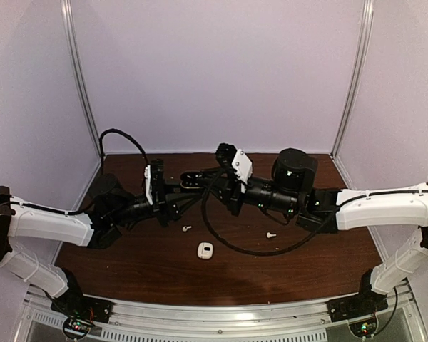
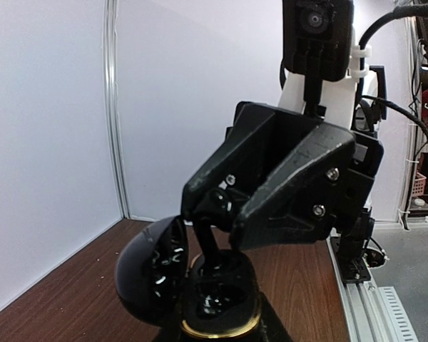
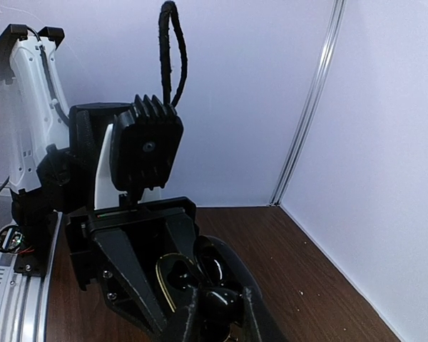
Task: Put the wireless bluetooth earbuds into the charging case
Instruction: Insert the right earbud into the right side groove of the charging case.
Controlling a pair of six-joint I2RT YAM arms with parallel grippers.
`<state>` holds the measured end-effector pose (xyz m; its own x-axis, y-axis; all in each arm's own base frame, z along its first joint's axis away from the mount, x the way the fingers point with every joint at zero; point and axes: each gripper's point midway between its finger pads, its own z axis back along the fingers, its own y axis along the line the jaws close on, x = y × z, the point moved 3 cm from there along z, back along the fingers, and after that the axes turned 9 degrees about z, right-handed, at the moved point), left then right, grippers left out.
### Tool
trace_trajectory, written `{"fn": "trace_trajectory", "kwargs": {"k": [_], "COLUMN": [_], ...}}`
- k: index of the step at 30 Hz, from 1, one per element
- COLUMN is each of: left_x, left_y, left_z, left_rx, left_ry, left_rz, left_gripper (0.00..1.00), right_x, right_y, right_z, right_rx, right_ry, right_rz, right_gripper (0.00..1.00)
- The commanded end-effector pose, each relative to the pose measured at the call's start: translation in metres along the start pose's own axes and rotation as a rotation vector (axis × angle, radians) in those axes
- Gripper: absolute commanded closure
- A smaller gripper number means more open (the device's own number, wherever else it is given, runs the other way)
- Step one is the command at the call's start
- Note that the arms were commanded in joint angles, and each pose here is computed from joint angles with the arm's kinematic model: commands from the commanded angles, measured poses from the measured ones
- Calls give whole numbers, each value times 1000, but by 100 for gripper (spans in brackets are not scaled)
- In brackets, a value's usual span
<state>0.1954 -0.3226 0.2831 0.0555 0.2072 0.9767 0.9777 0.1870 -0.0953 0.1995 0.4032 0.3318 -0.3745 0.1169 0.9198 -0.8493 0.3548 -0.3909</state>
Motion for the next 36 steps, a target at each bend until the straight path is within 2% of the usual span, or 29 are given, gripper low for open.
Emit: {"fn": "trace_trajectory", "kwargs": {"k": [1,17,30,34,36], "left_x": [31,28,22,20,17], "left_y": [-7,-6,-8,-10,-11], "left_z": [2,-2,0,1,1], "left_rx": [-12,-23,-68,-92,-106], "left_ry": [-109,-99,-63,-53,-46], "left_rz": [-53,-53,-49,-53,-58], "left_gripper": [100,100,100,100,100], "right_x": [-21,-19,12,19,23], "right_y": [9,11,5,3,1], "right_z": [2,5,24,35,40], "right_rx": [37,48,81,87,93], "right_ry": [61,55,5,9,7], "right_rz": [-12,-6,-37,-53,-63], "right_gripper": [77,72,42,41,45]}}
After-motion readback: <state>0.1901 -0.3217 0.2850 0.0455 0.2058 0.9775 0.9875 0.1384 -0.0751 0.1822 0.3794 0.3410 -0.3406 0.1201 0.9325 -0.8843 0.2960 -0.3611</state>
